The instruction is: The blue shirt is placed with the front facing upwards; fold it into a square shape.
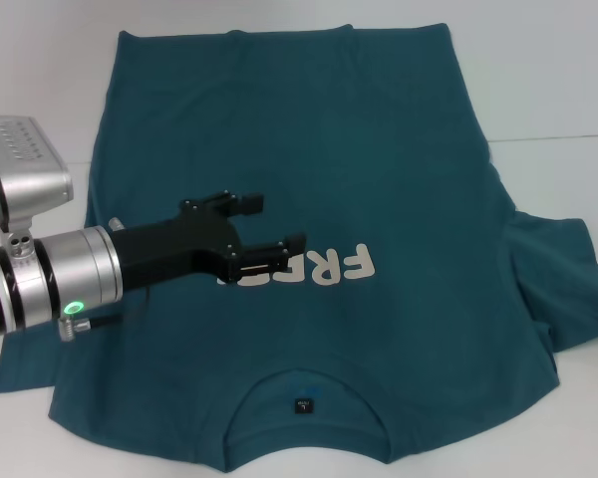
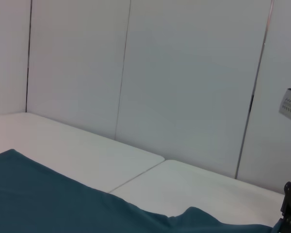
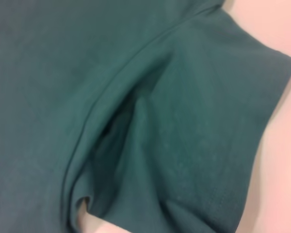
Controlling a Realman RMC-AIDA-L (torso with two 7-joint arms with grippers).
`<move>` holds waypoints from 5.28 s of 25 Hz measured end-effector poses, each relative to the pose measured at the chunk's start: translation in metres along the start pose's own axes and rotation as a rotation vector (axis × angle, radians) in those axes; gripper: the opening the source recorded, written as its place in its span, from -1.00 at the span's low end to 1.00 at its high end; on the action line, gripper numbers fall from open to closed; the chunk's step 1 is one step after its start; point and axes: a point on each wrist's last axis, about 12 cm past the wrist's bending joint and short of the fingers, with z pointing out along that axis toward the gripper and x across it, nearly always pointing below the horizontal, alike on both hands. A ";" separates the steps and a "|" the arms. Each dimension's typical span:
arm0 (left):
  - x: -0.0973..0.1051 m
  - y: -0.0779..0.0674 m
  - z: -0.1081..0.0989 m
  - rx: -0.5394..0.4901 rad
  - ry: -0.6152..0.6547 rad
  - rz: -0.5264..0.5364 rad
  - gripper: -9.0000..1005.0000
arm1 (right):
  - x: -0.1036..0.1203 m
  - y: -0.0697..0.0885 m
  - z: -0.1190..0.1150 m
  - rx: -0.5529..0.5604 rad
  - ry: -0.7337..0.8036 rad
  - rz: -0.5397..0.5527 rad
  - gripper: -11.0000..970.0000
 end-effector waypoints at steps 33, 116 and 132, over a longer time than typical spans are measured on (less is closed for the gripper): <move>0.001 -0.001 0.002 0.004 -0.007 -0.014 0.74 | 0.004 -0.028 -0.002 0.151 -0.101 0.021 -0.93; 0.006 -0.002 0.004 -0.009 -0.001 -0.024 0.75 | -0.114 0.137 0.006 0.045 -0.212 -0.616 -0.92; 0.006 -0.002 0.005 -0.008 0.000 -0.022 0.74 | -0.118 0.137 0.006 0.062 -0.249 -0.582 -0.91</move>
